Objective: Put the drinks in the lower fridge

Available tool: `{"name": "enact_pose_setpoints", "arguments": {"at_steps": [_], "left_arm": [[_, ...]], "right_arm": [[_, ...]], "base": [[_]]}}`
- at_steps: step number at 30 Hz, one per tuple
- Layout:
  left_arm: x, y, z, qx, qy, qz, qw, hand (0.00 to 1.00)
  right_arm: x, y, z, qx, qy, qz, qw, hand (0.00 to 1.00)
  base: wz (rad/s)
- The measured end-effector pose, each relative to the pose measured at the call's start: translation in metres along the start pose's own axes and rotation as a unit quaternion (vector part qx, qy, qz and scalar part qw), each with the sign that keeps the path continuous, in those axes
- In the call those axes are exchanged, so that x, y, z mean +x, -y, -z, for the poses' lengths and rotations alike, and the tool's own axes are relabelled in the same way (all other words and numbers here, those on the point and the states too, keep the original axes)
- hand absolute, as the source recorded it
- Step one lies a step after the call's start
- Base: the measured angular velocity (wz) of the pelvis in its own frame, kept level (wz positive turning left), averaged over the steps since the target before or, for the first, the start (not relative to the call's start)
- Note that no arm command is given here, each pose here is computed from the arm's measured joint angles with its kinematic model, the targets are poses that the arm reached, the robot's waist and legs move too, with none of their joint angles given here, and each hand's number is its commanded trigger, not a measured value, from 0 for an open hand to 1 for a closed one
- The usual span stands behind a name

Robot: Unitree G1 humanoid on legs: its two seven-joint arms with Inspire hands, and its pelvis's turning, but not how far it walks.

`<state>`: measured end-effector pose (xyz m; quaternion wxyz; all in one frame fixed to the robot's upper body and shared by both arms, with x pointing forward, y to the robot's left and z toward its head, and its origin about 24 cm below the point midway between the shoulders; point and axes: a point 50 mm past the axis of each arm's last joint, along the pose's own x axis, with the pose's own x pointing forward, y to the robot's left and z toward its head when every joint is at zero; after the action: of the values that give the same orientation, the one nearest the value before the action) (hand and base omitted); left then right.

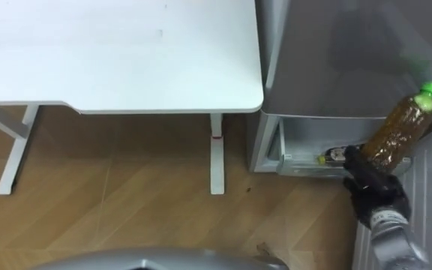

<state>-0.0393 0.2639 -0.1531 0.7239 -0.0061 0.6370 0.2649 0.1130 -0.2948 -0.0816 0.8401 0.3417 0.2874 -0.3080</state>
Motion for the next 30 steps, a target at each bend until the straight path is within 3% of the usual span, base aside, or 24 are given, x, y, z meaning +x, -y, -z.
{"name": "enact_pose_setpoints", "arguments": {"at_steps": [8, 19, 30], "left_arm": [[-0.001, 0.014, 0.003, -0.006, -0.01, 0.042, 0.999, 0.0], [-0.001, 0.019, 0.001, -0.007, -0.012, 0.08, 0.997, 0.0], [0.003, 0.049, -0.049, 0.025, 0.03, 0.121, 0.992, 0.0]], "right_arm": [[0.003, -0.004, 0.002, 0.106, -0.007, 0.013, 0.994, 1.0], [0.033, -0.031, -0.004, 0.227, -0.016, 0.033, 0.973, 1.0], [0.069, -0.093, -0.025, 0.321, -0.039, 0.028, 0.946, 1.0]], "base": [[-0.02], [0.05], [0.04]]}}
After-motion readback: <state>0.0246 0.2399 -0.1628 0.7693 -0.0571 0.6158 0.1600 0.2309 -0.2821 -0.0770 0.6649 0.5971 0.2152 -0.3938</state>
